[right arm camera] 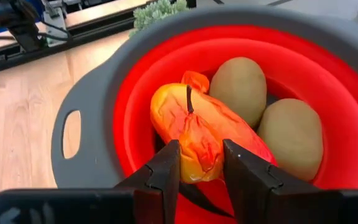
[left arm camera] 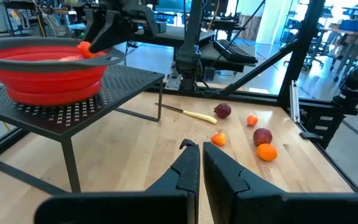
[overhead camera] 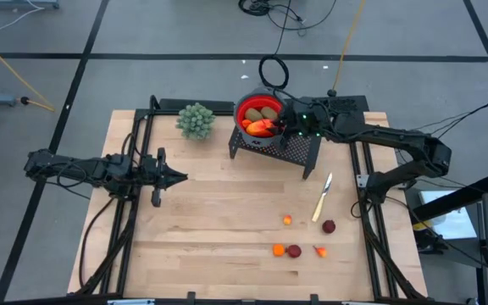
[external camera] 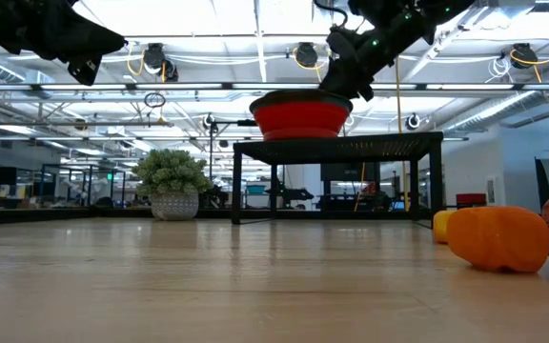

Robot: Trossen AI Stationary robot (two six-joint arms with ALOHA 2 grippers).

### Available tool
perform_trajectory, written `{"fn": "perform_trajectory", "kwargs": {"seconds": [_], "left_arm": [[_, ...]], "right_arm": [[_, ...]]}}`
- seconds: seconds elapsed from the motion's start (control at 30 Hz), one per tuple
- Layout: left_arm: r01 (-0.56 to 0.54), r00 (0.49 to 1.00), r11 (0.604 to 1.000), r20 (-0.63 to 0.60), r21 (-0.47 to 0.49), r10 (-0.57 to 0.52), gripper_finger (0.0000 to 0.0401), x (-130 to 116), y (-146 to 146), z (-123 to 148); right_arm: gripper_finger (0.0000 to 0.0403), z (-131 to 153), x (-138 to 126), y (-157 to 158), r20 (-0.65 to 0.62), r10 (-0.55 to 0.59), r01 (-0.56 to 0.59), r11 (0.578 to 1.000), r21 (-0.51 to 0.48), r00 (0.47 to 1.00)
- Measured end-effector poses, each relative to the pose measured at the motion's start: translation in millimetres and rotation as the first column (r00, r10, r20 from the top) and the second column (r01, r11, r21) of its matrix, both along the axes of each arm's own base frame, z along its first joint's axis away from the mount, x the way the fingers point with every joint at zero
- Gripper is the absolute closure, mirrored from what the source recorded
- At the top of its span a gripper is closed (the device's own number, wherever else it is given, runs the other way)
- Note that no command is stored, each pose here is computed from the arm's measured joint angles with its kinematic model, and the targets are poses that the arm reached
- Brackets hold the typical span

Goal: Pick & Place Fruit
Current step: Put the pear into the red strainer bowl, then put the pomegranate into the red strainer bowl

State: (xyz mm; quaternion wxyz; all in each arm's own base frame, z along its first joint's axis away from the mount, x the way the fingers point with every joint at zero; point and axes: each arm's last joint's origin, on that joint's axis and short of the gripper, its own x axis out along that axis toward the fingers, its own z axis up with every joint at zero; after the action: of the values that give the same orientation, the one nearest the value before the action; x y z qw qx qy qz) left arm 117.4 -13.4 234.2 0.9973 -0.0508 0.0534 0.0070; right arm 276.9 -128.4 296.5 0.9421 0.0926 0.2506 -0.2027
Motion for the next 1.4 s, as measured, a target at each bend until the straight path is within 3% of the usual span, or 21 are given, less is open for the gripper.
{"fn": "perform_trajectory", "kwargs": {"seconds": [0.67,1.0,1.13,1.27,1.4], "left_arm": [[0.000,1.000,1.000,0.000,0.002,0.000,0.0380,0,0,0],[0.000,1.000,1.000,0.000,0.003,0.000,0.0380,0,0,0],[0.000,1.000,1.000,0.000,0.003,0.000,0.0380,0,0,0],[-0.001,1.000,1.000,0.000,-0.005,0.001,0.0380,0,0,0],[-0.001,1.000,1.000,0.000,-0.007,0.001,0.0380,0,0,0]], "right_arm": [[0.0297,0,1,2,0.011,0.045,-0.046,0.999,0.024,0.999],[0.0239,0,1,2,0.012,0.045,-0.045,0.999,0.024,0.999],[0.0227,12,-7,6,0.053,0.045,-0.045,0.999,0.003,0.998],[0.0233,32,-22,21,0.106,0.053,-0.055,0.998,0.015,0.993],[0.0267,45,-40,46,0.093,0.104,-0.106,0.994,0.018,0.990]]}}
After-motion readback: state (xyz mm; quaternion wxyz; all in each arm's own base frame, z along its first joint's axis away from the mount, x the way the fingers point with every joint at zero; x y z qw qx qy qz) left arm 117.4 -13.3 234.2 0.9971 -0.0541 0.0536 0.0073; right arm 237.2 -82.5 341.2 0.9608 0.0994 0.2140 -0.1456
